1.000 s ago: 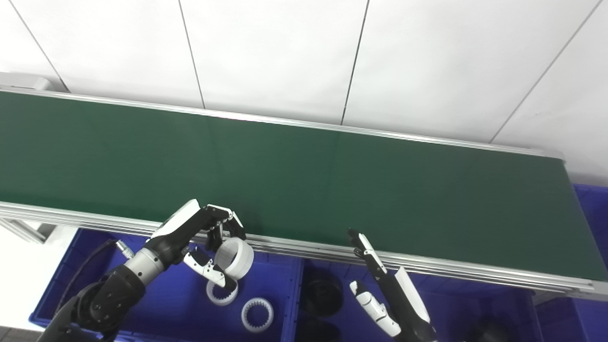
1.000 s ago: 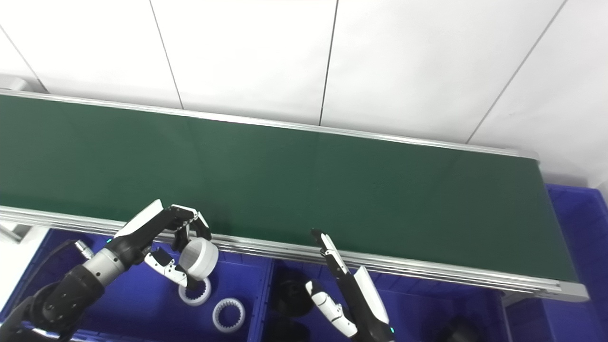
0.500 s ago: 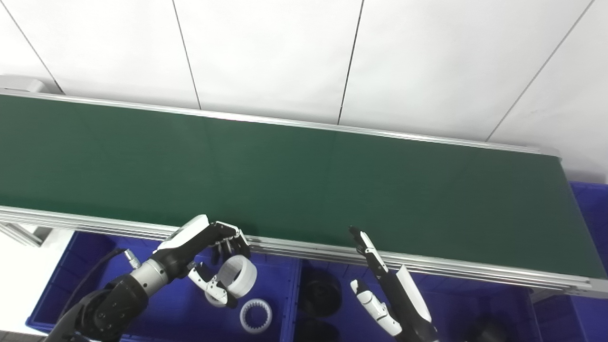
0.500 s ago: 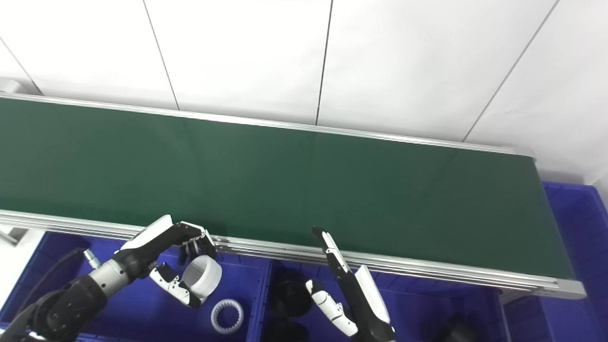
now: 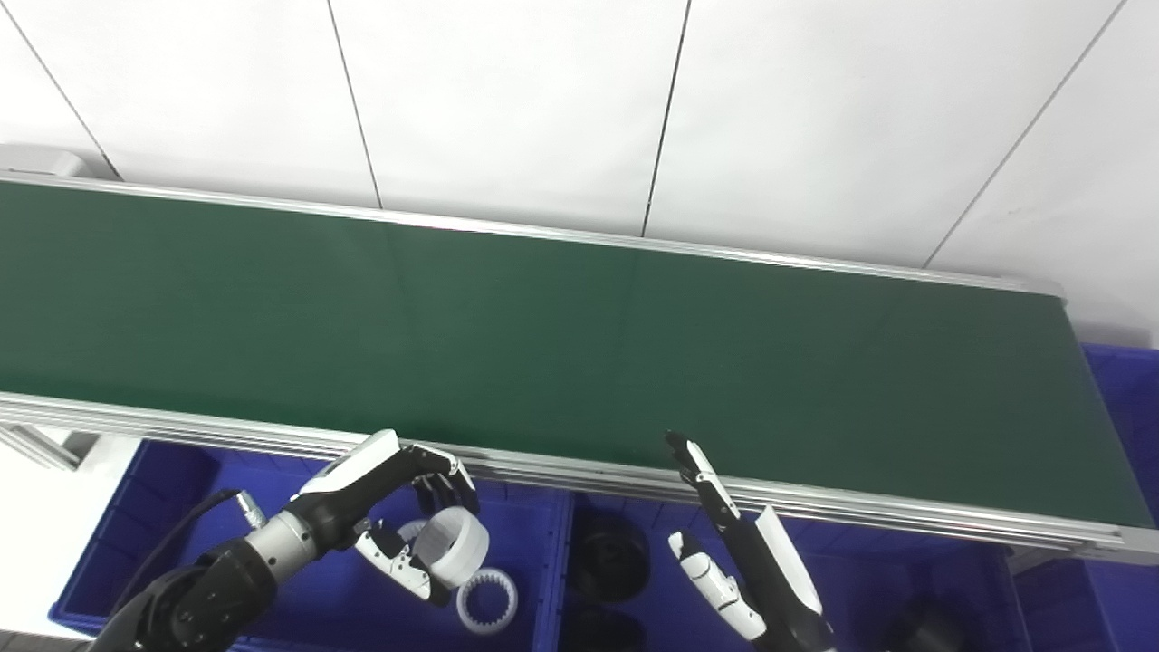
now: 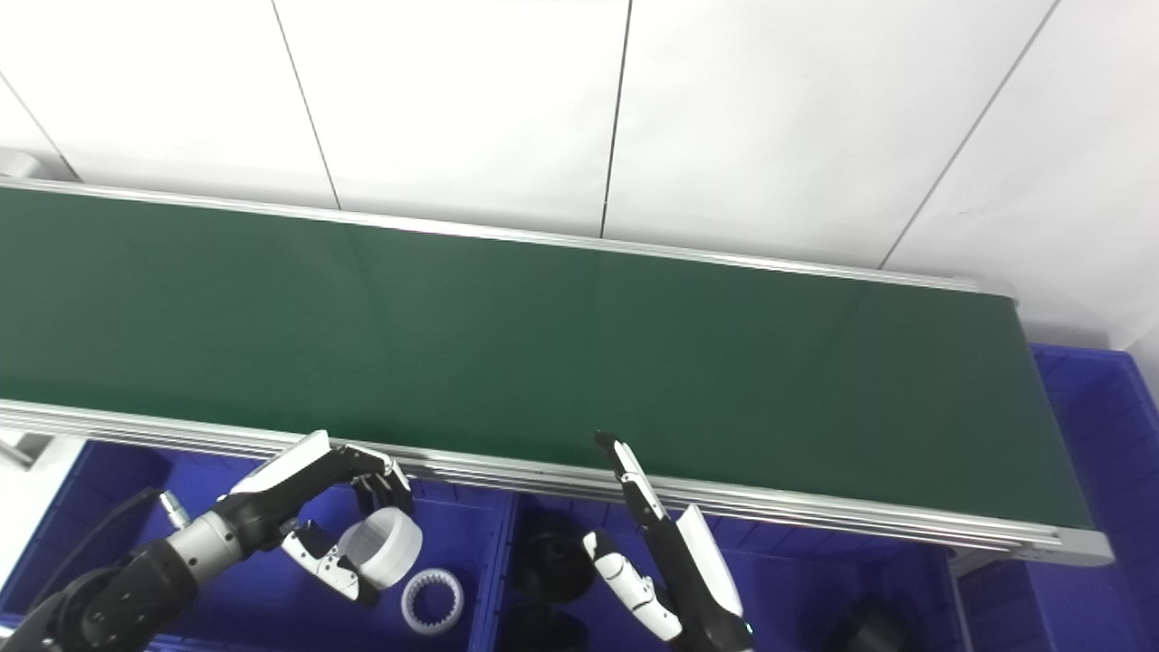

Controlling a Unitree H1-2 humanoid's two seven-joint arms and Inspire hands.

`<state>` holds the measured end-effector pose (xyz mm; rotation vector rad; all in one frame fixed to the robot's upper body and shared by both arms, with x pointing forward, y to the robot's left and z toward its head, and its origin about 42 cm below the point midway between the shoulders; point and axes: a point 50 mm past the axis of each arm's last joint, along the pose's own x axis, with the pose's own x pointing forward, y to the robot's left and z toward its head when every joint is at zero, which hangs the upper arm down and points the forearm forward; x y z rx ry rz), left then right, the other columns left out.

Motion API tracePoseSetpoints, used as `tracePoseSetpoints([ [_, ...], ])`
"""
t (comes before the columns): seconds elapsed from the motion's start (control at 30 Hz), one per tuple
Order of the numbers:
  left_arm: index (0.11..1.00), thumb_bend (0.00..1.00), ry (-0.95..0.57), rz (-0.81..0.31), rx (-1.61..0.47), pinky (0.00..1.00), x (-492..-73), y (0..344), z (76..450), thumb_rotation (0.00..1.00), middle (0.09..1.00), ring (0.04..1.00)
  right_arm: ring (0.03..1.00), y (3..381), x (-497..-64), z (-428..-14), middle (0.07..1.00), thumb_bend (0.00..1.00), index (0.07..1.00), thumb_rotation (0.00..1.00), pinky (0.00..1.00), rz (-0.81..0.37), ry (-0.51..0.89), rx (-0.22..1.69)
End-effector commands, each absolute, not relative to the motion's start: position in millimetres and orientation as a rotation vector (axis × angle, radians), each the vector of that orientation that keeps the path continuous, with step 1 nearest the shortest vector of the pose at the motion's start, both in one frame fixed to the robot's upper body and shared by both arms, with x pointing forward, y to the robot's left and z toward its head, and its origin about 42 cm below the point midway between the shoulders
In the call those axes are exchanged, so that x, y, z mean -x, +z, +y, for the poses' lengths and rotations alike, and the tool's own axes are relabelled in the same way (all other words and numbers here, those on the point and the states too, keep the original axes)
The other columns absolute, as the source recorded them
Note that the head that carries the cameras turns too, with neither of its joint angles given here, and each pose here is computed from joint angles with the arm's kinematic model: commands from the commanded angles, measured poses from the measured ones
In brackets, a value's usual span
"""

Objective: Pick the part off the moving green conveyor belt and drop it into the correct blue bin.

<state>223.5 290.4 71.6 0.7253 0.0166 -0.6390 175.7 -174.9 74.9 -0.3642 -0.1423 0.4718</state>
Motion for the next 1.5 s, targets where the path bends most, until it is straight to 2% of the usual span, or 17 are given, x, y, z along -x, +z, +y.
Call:
tracePoseSetpoints([
  [0.0, 0.499, 0.51, -0.642, -0.035, -0.735, 0.48, -229, 82, 297, 0.06, 0.641, 0.563, 0.983, 86, -178, -173, 1.0, 0.44, 0.986, 1.0, 0.95, -0.188, 0.466, 0.354],
  [0.07, 0.499, 0.51, -0.639, -0.028, -0.729, 0.49, -229, 82, 297, 0.06, 0.644, 0.574, 0.983, 87, -178, -173, 1.0, 0.44, 0.985, 1.0, 0.95, -0.191, 0.465, 0.356],
  [0.2, 0.5, 0.5, -0.628, -0.006, -0.691, 0.59, -229, 83, 297, 0.08, 0.68, 0.639, 0.981, 88, -178, -173, 1.0, 0.44, 0.984, 1.0, 0.95, -0.188, 0.465, 0.36],
  [0.23, 0.622, 0.56, -0.628, -0.003, -0.684, 0.62, -229, 83, 297, 0.23, 0.701, 0.663, 0.981, 88, -178, -173, 1.0, 0.45, 0.985, 1.0, 0.94, -0.187, 0.465, 0.361],
  [0.3, 0.696, 0.62, -0.636, -0.002, -0.679, 0.64, -229, 83, 298, 0.33, 0.724, 0.69, 0.981, 88, -177, -174, 1.0, 0.45, 0.986, 1.0, 0.94, -0.185, 0.465, 0.36],
  [0.5, 0.769, 0.7, -0.682, 0.003, -0.681, 0.71, -231, 84, 303, 0.52, 0.8, 0.777, 0.98, 89, -177, -174, 1.0, 0.44, 0.984, 1.0, 0.94, -0.186, 0.465, 0.357],
  [0.63, 0.811, 0.75, -0.723, 0.006, -0.693, 0.76, -233, 85, 308, 0.6, 0.849, 0.83, 0.982, 88, -178, -174, 1.0, 0.44, 0.984, 1.0, 0.94, -0.187, 0.465, 0.356],
  [0.87, 0.845, 0.77, -0.729, 0.013, -0.709, 0.76, -234, 87, 311, 0.61, 0.863, 0.836, 0.986, 90, -178, -174, 1.0, 0.44, 0.985, 1.0, 0.95, -0.188, 0.465, 0.355],
  [0.93, 0.838, 0.78, -0.714, -0.007, -0.681, 0.77, -232, 89, 307, 0.67, 0.84, 0.815, 0.985, 90, -179, -174, 1.0, 0.44, 0.985, 1.0, 0.95, -0.189, 0.465, 0.355],
  [1.03, 0.845, 0.73, -0.713, -0.08, -0.571, 0.77, -231, 90, 297, 0.69, 0.851, 0.822, 0.985, 90, -180, -172, 1.0, 0.45, 0.989, 1.0, 0.94, -0.187, 0.47, 0.363],
  [1.17, 0.902, 0.59, -0.703, -0.159, -0.401, 0.85, -232, 86, 287, 0.65, 0.91, 0.888, 0.979, 93, -183, -165, 1.0, 0.44, 0.987, 1.0, 0.93, -0.197, 0.474, 0.357],
  [1.33, 0.957, 0.6, -0.688, -0.187, -0.306, 0.91, -239, 90, 289, 0.71, 0.975, 0.951, 0.982, 106, -189, -155, 1.0, 0.46, 0.993, 1.0, 0.93, -0.201, 0.476, 0.354],
  [1.47, 0.97, 0.55, -0.703, -0.211, -0.204, 0.94, -241, 95, 278, 0.69, 0.999, 0.985, 0.982, 109, -191, -153, 1.0, 0.46, 0.995, 1.0, 0.93, -0.189, 0.474, 0.356],
])
